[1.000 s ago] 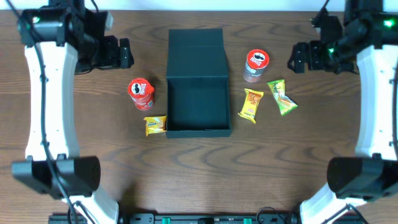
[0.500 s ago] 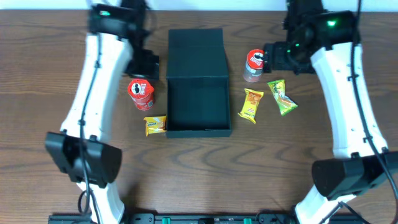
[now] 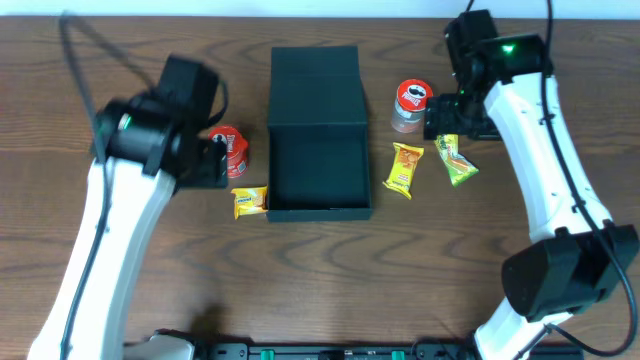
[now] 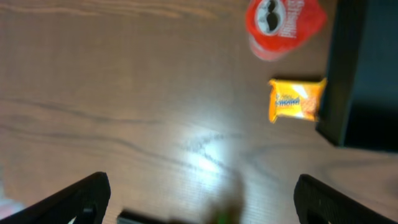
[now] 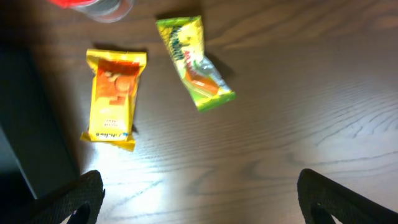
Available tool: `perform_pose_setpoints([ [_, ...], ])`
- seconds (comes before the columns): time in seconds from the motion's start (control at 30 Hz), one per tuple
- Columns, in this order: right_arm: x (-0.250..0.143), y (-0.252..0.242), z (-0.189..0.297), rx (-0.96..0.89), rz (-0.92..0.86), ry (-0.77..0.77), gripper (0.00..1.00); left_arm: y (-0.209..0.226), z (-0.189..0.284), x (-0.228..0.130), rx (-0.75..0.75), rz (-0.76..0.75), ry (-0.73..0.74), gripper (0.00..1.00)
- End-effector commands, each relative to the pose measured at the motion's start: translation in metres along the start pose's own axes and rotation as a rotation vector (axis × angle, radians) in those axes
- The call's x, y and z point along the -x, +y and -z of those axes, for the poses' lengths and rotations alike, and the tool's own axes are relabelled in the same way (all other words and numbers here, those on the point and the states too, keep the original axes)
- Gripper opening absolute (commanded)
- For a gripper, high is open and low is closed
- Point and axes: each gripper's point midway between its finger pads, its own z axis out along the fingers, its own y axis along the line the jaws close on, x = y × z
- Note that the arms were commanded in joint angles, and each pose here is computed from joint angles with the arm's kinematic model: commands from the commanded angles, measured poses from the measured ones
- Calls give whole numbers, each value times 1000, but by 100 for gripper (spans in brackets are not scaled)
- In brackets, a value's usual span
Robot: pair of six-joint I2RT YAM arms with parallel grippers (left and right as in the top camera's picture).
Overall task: Pack container
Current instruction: 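Raise both arms and move the left gripper toward the left red Pringles can, then lower the left gripper over the left Pringles can and grasp it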
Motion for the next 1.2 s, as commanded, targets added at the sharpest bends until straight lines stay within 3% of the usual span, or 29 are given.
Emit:
perform_pose_setpoints([
  [0.0,-8,15,20,10,38,-46,99,0,-15,-15,-12,35,-4,95],
  [0.23,-40,19,75,-81,110,-169,99,-18,-65,-14,-26,57,7,95],
  [0.47,-27,57,80,98,119,-232,98,-33,-90,33,-58,200,-120,95],
  [0.67,-8,85,68,147,142,-261,99,-48,-116,44,-74,128,-102,95],
  [0.97,-8,87,62,141,157,-246,99,-82,-146,46,-199,29,-53,96],
  [1.17,-8,87,62,141,157,-246,99,-80,-156,54,-194,18,-68,95],
])
